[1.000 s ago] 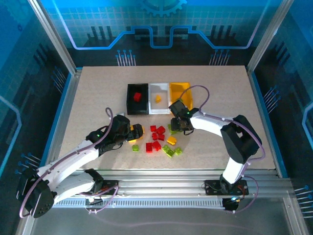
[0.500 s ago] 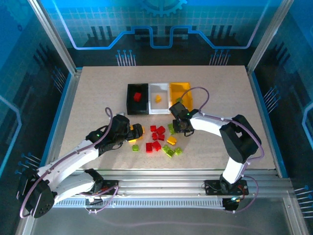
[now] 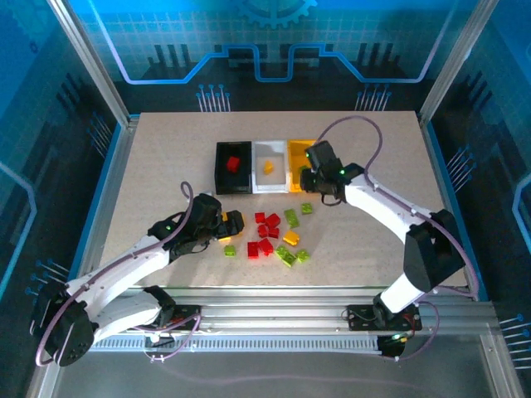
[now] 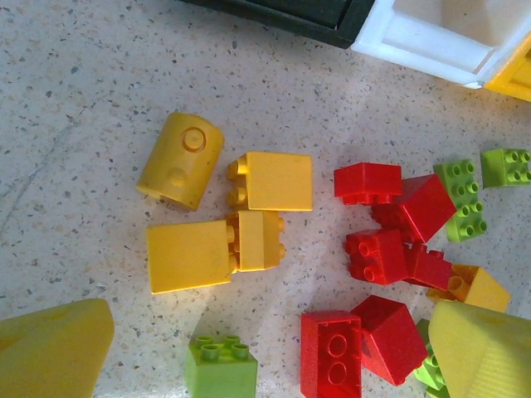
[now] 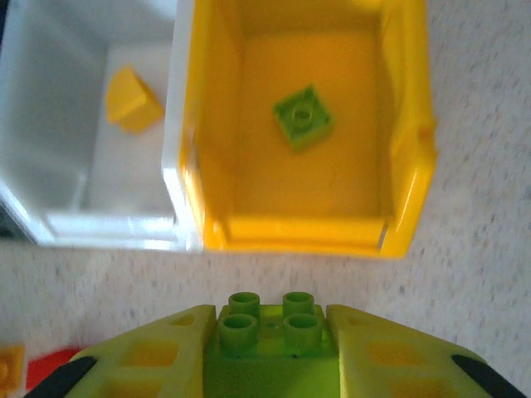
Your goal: Sort the legos into containers by color
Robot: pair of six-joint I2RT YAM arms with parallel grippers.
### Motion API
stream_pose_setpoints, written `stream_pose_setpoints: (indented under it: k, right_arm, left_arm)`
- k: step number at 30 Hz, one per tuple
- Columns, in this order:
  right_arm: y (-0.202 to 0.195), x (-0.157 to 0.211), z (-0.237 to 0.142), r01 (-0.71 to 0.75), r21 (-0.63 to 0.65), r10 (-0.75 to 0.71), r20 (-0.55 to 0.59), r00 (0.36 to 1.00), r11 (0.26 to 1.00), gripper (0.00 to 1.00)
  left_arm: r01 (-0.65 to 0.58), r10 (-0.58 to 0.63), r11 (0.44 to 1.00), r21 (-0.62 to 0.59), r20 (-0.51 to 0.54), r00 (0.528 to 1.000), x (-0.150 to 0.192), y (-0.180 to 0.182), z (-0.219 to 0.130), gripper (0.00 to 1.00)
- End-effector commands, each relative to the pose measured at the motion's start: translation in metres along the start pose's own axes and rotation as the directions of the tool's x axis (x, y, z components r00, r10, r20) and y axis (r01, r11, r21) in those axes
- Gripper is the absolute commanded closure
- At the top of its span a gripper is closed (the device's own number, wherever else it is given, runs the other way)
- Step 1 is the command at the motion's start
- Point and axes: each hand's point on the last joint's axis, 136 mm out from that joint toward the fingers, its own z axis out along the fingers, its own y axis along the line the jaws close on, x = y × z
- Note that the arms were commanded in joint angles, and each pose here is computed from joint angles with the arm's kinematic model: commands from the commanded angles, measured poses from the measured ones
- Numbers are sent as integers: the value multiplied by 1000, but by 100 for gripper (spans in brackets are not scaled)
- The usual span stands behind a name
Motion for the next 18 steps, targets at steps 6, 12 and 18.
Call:
stream_pose_setpoints:
  k: [6, 12, 18]
  right_arm:
    - [-7, -30, 51, -5, 35, 7, -45, 999, 999, 65]
    - [-16, -40, 74, -24, 60, 29, -75, 997, 998, 49]
    - [-14, -46, 52, -18, 31, 19, -37, 999, 999, 34]
  left_arm:
    - [16, -15, 999, 32, -8, 1000, -4, -8, -3, 1]
    - [11, -10, 999, 44, -5, 1000, -6, -11, -6, 1]
    - [2, -2, 999, 47, -2, 1000, -7, -13, -6, 1]
